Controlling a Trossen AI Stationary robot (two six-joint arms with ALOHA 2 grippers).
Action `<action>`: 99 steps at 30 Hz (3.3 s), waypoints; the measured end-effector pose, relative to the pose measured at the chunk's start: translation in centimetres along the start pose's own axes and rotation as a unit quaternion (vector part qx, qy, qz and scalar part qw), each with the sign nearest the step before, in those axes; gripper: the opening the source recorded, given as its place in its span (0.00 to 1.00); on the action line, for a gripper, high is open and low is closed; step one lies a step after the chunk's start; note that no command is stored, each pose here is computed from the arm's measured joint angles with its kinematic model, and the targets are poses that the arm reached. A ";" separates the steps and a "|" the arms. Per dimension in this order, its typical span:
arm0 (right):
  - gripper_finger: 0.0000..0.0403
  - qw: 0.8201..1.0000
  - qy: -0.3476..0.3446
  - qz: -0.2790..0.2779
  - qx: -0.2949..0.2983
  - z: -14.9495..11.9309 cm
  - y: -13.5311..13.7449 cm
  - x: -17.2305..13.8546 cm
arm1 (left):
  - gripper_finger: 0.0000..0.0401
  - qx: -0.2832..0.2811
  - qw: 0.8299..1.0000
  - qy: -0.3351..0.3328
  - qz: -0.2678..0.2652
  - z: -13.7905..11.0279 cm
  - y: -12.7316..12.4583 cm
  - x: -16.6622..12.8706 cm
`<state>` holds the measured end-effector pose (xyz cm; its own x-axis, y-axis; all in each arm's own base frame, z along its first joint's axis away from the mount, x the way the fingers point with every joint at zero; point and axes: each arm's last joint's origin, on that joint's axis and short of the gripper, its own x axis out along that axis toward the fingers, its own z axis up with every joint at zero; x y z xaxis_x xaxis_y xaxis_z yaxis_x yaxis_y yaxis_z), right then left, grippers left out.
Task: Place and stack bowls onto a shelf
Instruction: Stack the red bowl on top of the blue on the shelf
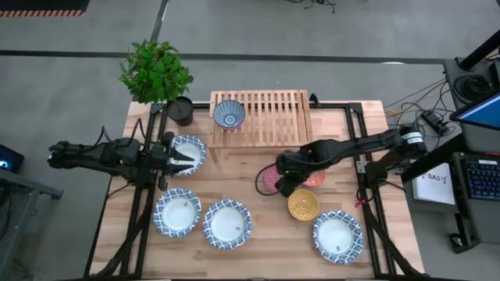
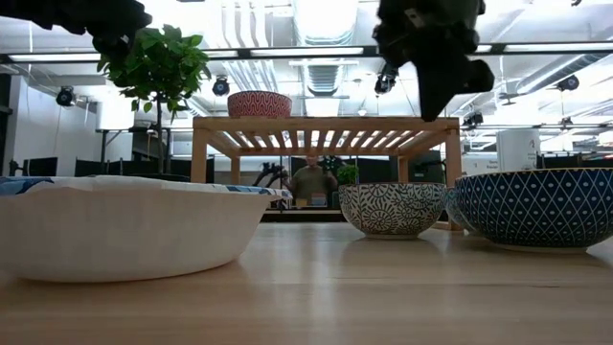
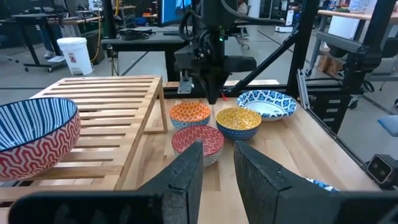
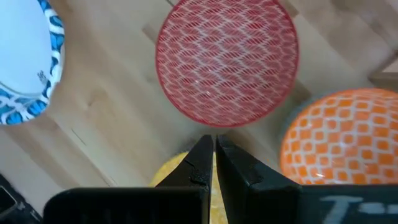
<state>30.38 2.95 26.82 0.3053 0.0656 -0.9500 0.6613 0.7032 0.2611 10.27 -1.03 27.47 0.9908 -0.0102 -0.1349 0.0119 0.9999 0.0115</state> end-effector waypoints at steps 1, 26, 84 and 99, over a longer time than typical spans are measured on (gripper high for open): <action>0.03 1.000 0.003 0.001 0.012 0.2 0.3 0.2 | 0.19 0.000 1.000 0.000 0.000 0.0 0.0 0.0; 0.21 0.991 0.084 0.009 -0.106 3.6 4.6 6.6 | 0.19 0.010 1.000 0.000 0.000 -0.1 0.0 0.0; 0.03 0.922 -0.112 0.067 -0.366 5.9 9.4 -0.9 | 0.19 0.024 1.000 0.000 0.000 -0.1 0.0 0.0; 0.03 0.753 -0.292 -0.101 -0.581 8.7 10.5 -9.1 | 0.19 0.027 1.000 0.000 0.000 -0.1 0.0 0.0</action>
<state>40.51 3.56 39.69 0.7524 -0.2102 -0.6243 -0.2073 0.8240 -0.5273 10.26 -1.03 27.41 0.9907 -0.0102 -0.1357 0.0191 0.9977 0.0647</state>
